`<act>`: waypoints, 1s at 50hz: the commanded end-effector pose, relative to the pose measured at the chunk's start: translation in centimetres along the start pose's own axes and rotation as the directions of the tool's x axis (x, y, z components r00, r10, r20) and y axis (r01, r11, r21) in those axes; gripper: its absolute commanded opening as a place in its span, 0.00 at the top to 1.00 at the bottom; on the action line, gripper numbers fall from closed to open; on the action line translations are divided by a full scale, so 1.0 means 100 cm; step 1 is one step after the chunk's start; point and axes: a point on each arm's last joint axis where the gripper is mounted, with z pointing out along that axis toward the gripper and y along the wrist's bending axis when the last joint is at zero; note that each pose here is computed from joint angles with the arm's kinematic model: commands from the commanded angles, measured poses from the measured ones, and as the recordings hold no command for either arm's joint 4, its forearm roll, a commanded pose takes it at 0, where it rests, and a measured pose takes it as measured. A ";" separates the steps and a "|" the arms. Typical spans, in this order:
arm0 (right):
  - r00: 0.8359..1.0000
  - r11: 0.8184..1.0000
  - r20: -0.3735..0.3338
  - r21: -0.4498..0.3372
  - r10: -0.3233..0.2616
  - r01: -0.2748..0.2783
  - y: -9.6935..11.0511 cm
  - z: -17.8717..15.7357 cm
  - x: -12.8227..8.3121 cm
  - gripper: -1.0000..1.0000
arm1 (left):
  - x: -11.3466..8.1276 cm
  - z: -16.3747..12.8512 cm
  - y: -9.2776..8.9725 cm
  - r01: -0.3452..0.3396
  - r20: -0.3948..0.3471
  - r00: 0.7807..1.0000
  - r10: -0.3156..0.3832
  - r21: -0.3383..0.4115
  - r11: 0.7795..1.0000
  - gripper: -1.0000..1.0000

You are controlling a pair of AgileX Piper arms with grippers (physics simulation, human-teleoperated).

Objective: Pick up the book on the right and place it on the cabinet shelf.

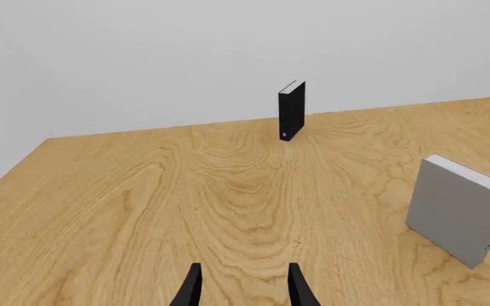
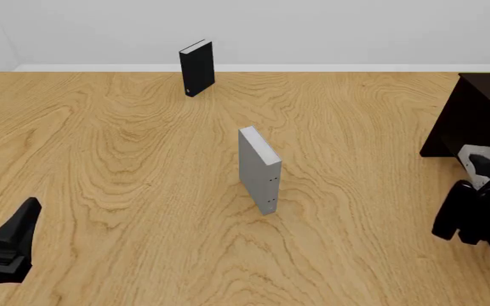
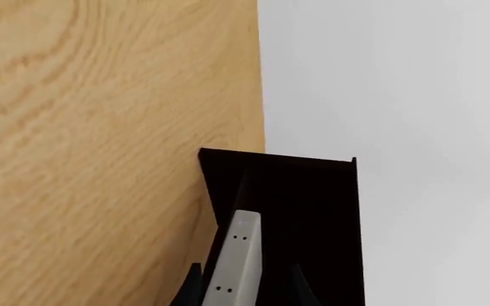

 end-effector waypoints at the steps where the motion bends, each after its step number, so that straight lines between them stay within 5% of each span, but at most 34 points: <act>1: 0.998 0.999 0.042 0.013 -0.050 0.049 -0.011 -0.004 -0.009 0.00 | 0.000 -0.001 0.000 0.010 0.005 1.000 -0.010 -0.003 1.000 0.00; 50: 0.991 0.997 0.136 0.071 -0.016 0.007 -0.068 -0.043 -0.027 0.00 | 0.000 -0.001 0.000 0.007 0.005 1.000 -0.007 -0.003 1.000 0.00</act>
